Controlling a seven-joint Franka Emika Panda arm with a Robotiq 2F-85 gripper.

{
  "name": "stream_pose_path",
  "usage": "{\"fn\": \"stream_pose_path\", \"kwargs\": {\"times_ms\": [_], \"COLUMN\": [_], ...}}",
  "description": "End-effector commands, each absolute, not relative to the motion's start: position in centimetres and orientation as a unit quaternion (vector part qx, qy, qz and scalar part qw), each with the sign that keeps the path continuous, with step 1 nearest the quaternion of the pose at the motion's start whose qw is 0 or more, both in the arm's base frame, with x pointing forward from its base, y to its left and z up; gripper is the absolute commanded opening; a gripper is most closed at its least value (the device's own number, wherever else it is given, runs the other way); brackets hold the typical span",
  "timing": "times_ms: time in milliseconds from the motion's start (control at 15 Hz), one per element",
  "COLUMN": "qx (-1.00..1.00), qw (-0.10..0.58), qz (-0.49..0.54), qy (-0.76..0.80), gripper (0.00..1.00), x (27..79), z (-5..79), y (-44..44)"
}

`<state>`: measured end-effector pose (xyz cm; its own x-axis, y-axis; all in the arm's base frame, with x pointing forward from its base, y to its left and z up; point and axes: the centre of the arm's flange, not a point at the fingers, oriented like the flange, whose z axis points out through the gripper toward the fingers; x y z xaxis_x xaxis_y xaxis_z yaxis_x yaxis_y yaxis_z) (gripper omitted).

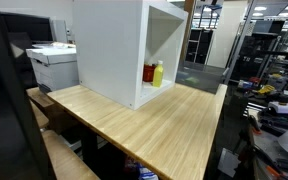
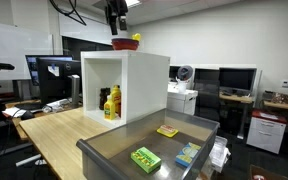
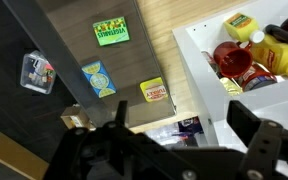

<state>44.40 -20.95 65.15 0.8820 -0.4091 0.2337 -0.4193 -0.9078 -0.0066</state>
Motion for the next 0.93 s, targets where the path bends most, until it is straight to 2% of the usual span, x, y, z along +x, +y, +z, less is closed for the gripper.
{"fn": "stream_pose_path", "kwargs": {"times_ms": [0, 867], "qx": [0.973, 0.975], "qw": [0.036, 0.075], "qz": [0.116, 0.086], "qy": [-0.197, -0.193], "gripper": [1.0, 1.0], "x": [42.7, 42.2], "z": [63.2, 58.3], "y": [-21.2, -22.4]}}
